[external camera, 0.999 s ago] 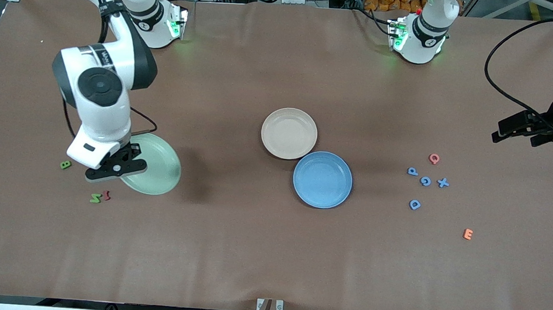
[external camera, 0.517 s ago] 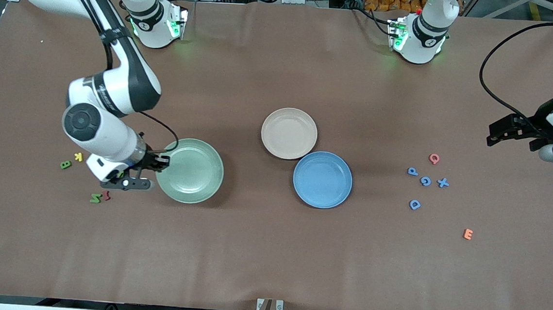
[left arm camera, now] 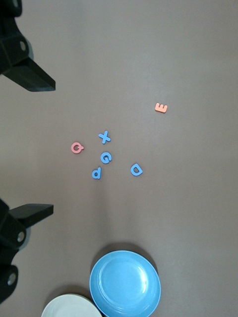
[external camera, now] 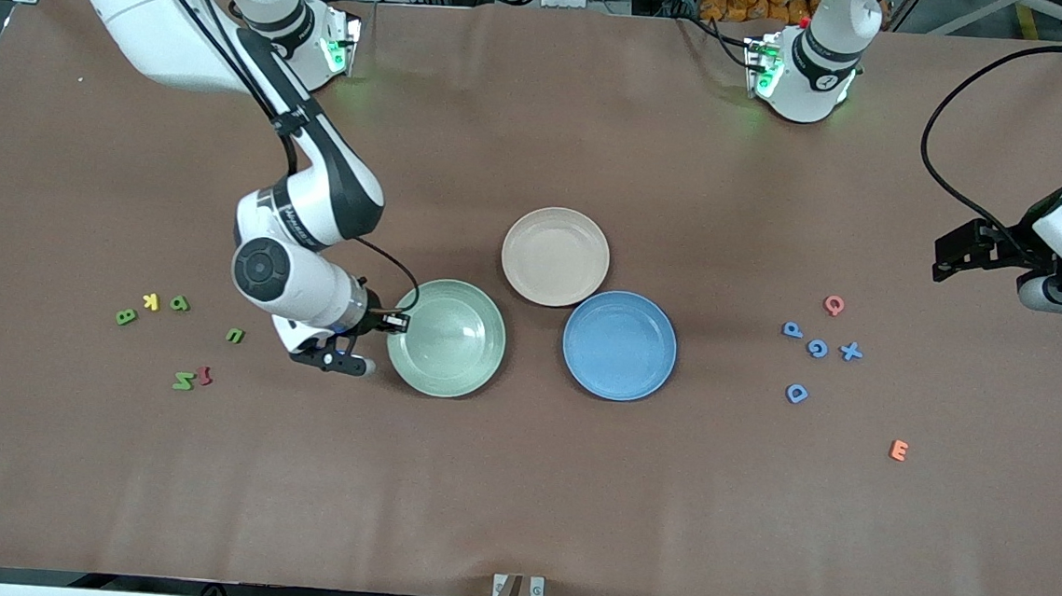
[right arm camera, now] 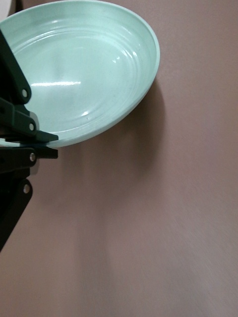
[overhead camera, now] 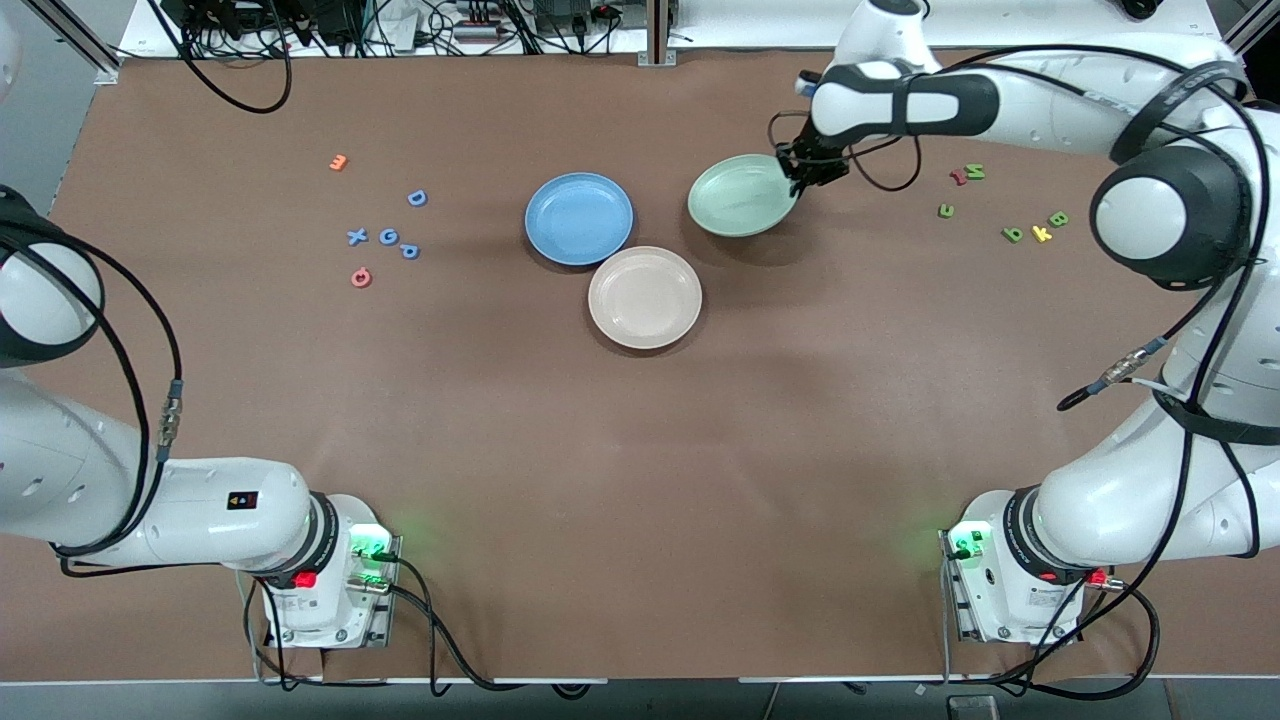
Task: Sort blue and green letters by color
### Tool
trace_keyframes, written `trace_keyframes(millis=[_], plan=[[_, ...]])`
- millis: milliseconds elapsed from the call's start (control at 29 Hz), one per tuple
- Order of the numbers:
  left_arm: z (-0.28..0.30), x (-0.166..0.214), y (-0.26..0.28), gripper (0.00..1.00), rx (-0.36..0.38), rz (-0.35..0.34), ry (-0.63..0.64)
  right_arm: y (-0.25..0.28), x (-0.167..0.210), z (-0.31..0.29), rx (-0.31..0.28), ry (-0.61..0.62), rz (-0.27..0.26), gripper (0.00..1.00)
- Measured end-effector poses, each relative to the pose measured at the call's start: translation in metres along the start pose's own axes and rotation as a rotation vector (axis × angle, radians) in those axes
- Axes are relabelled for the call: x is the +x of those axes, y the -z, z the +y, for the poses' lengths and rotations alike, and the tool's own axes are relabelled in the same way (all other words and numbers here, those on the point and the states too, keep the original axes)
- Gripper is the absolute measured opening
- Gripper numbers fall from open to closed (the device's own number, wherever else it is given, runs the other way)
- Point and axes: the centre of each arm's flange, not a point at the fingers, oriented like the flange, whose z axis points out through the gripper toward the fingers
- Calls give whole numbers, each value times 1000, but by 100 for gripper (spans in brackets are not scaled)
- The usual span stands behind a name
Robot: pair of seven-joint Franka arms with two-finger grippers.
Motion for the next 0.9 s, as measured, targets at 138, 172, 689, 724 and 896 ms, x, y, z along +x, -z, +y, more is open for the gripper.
trace_keyframes(millis=[138, 172, 689, 724, 896], plan=[[0, 0, 0, 100, 0, 0, 0, -1, 0, 0, 0, 1, -5, 100], [0, 0, 0, 100, 0, 0, -1, -2, 0, 0, 0, 1, -7, 100], [1, 0, 0, 100, 0, 0, -1, -11, 3, 4, 2, -5, -26, 100], [1, 0, 0, 100, 0, 0, -2, -12, 3, 4, 3, -6, -30, 100], [2, 0, 0, 100, -1, 0, -3, -22, 4, 11, 4, -17, -50, 100]])
